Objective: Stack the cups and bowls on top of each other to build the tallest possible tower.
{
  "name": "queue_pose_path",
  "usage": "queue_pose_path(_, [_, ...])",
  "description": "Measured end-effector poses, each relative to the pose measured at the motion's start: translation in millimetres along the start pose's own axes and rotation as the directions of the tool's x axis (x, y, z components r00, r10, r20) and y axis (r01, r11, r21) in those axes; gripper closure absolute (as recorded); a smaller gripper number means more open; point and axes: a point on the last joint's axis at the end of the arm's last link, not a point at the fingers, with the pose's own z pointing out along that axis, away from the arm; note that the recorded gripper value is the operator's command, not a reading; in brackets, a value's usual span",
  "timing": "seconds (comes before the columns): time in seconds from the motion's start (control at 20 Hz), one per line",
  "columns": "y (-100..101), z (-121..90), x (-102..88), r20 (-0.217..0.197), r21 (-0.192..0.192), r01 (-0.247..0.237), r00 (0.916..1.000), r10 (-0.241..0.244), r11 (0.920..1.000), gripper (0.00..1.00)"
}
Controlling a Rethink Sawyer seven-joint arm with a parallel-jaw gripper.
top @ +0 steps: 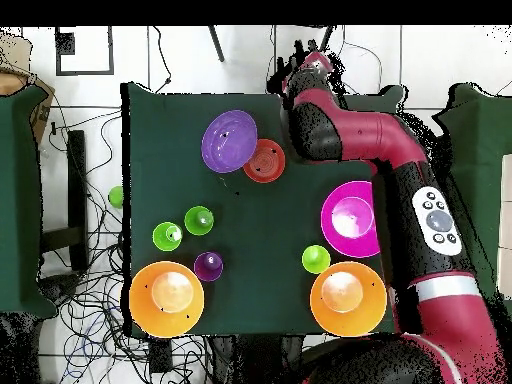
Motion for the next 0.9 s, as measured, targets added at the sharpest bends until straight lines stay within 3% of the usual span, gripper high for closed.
queue_pose_path(0.1, [1, -11, -11.8, 0.020, 0.050, 0.032, 0.9992, -0.033, 0.9982, 0.00])
queue_pose_path(0.35, [22, -30, -32.4, -0.009, 0.034, 0.078, 0.9970, -0.077, 0.9964, 0.00])
queue_pose_path(0.45, [39, -40, -44.0, -0.047, -0.004, 0.072, 0.9963, -0.072, 0.9974, 0.00])
queue_pose_path(0.55, [54, -47, -49.5, -0.093, -0.046, 0.034, 0.9949, -0.038, 0.9984, 0.00])
queue_pose_path(0.65, [71, -56, -52.1, -0.166, -0.102, -0.044, 0.9859, 0.026, 0.9938, 0.00])
queue_pose_path(0.7, [84, -61, -51.5, -0.228, -0.144, -0.116, 0.9704, 0.081, 0.9827, 0.00])
queue_pose_path(0.75, [88, -63, -51.1, -0.246, -0.156, -0.139, 0.9642, 0.098, 0.9780, 0.00])
queue_pose_path(0.8, [97, -67, -48.9, -0.294, -0.181, -0.198, 0.9456, 0.139, 0.9634, 0.00])
queue_pose_path(0.9, [113, -74, -42.1, -0.394, -0.219, -0.316, 0.8942, 0.213, 0.9232, 0.00])
